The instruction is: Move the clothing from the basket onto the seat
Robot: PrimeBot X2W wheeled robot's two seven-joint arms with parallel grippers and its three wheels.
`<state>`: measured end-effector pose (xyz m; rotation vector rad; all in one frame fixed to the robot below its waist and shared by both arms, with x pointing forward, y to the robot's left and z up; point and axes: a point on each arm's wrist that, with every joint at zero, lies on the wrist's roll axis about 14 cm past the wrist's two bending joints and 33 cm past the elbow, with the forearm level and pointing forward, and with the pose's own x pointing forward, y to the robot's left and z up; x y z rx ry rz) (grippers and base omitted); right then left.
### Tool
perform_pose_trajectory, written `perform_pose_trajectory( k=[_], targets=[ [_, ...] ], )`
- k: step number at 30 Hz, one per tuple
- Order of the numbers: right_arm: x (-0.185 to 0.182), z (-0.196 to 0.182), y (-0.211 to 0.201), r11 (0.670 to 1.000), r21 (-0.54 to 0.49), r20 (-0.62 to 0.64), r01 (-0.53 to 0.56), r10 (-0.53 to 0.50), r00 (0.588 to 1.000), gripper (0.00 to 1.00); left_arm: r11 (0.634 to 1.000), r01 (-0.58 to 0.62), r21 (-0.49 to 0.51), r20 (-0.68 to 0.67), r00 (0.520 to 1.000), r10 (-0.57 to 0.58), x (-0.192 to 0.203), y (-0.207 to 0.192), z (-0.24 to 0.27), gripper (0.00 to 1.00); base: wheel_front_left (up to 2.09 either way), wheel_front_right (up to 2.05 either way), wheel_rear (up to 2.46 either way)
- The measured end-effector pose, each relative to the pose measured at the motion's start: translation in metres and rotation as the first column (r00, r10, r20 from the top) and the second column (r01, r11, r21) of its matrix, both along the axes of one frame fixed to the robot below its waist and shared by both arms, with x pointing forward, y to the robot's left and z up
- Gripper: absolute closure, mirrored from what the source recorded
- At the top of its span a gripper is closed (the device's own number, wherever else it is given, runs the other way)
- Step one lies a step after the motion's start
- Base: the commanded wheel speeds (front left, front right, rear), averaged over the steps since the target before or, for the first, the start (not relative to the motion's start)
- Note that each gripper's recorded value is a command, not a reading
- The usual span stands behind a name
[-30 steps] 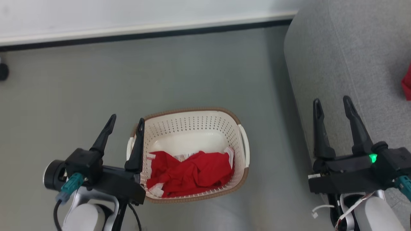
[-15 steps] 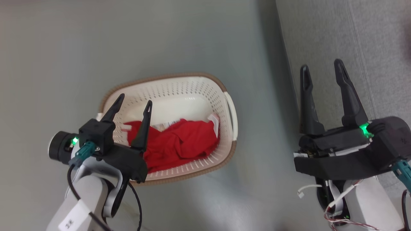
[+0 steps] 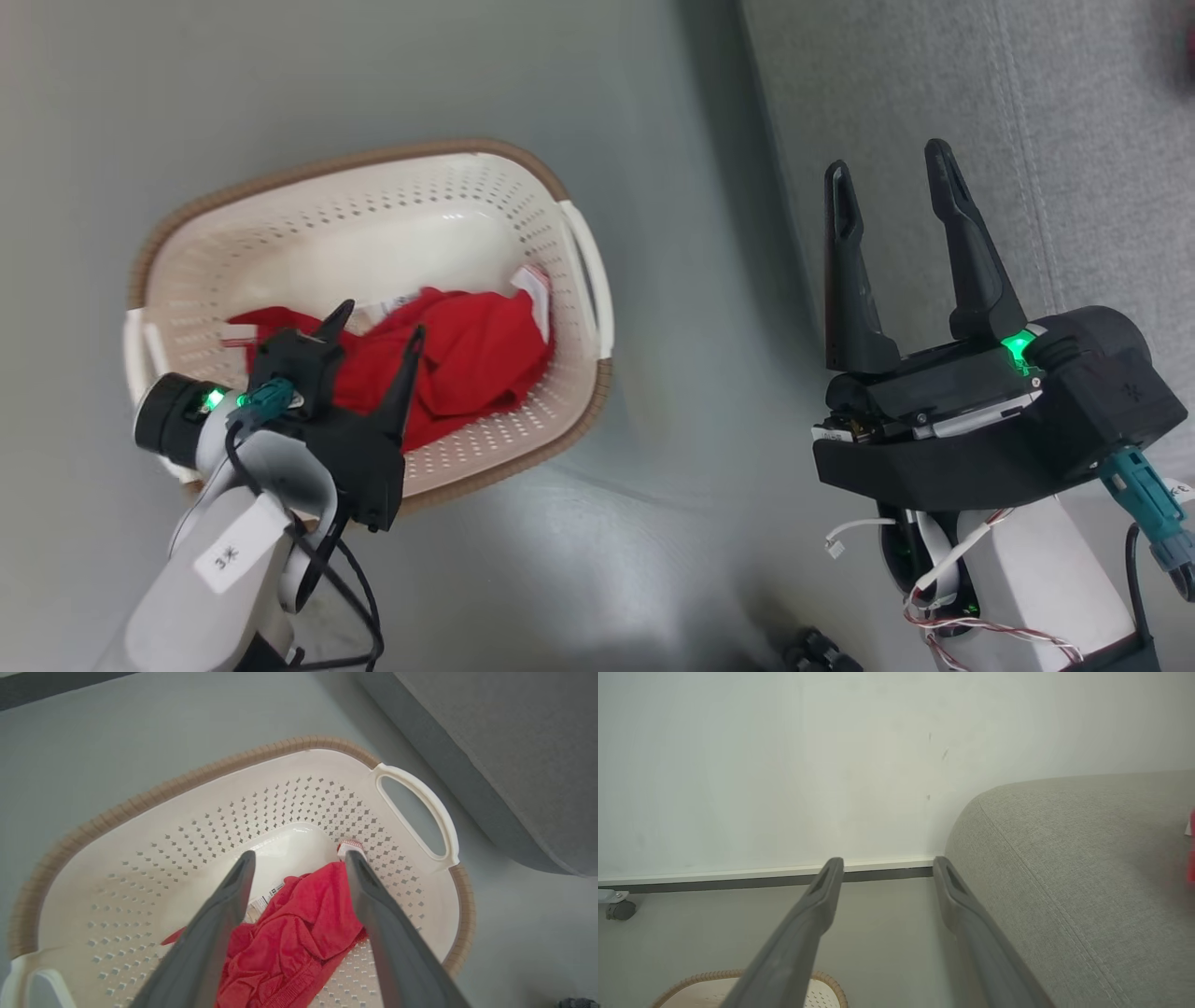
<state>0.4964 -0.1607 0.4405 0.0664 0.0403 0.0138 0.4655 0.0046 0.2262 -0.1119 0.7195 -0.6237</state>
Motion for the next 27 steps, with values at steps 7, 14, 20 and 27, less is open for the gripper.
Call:
perform_pose_trajectory(
  k=[7,14,20,27],
  targets=[
    [-0.004,-0.017,-0.010,1.000,-0.008,-0.037,0.027,-0.027,0.999,0.00,0.998,0.062,0.025,-0.114,0.992,-0.059,-0.014,-0.012,-0.036,0.00,0.00,0.00,0.00],
    [-0.006,-0.032,-0.015,0.999,-0.008,-0.072,0.041,-0.041,0.997,0.00,0.991,0.114,0.071,-0.240,0.966,-0.094,-0.032,-0.012,-0.076,0.00,0.00,0.00,0.00],
    [-0.011,-0.041,-0.024,0.998,-0.016,-0.095,0.068,-0.069,0.993,0.00,0.984,0.149,0.099,-0.312,0.944,-0.111,-0.037,-0.014,-0.099,0.00,0.00,0.00,0.00],
    [-0.015,-0.056,-0.028,0.996,0.017,-0.135,0.088,-0.085,0.987,0.00,0.976,0.177,0.127,-0.393,0.913,-0.114,-0.042,-0.013,-0.126,0.00,0.00,0.00,0.00]
  ],
)
